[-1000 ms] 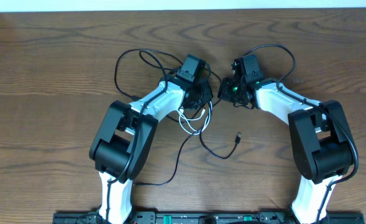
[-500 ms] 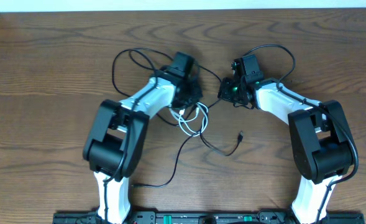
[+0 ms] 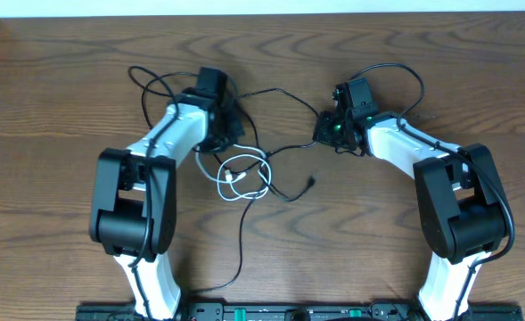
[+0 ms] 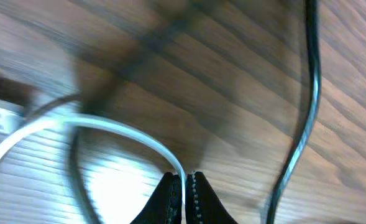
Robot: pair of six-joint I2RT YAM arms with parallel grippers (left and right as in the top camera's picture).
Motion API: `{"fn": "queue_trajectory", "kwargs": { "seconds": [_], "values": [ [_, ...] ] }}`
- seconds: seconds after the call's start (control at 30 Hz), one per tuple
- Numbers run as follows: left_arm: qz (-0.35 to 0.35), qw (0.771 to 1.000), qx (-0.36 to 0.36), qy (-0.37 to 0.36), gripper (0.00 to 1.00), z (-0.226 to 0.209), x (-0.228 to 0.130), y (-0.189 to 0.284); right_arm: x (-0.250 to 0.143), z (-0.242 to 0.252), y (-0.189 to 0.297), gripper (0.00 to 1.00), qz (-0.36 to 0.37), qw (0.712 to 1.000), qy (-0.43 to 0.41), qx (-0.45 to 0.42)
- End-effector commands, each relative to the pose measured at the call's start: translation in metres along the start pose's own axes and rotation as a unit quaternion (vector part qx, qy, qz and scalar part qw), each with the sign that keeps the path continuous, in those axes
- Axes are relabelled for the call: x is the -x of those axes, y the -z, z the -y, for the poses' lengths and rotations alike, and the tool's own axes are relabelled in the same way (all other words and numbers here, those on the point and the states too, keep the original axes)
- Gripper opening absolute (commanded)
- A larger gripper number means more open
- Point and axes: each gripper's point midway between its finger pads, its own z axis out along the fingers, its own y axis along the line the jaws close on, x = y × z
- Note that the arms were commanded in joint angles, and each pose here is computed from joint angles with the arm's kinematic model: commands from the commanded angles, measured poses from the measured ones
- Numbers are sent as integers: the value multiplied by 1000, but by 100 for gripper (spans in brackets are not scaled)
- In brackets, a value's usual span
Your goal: Untangle cables
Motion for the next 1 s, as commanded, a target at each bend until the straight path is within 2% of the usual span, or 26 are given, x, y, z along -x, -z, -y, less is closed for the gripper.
{"fn": "queue_trajectory", "kwargs": {
  "seconds": [0.0,0.13,0.3,0.53,0.8,0.87,0.97],
  "values": [
    [17,1000,20,2,8,-23,13,9,-1,33,-6,1,12,998,-4,-70],
    [25,999,23,5,8,-34,23,11,11,19,12,1,27,998,25,-57],
    [54,996,68,12,7,-54,35,14,48,-12,71,1,88,991,75,-65],
    [58,996,66,15,8,-53,37,14,76,-89,147,1,185,967,173,4],
    [58,996,65,15,8,-53,37,14,95,-145,257,1,337,912,233,19],
    [58,996,65,19,7,-53,37,14,95,-165,297,1,388,882,265,35],
    [58,996,65,18,7,-53,37,14,94,-180,335,1,432,854,283,56]
  ]
}}
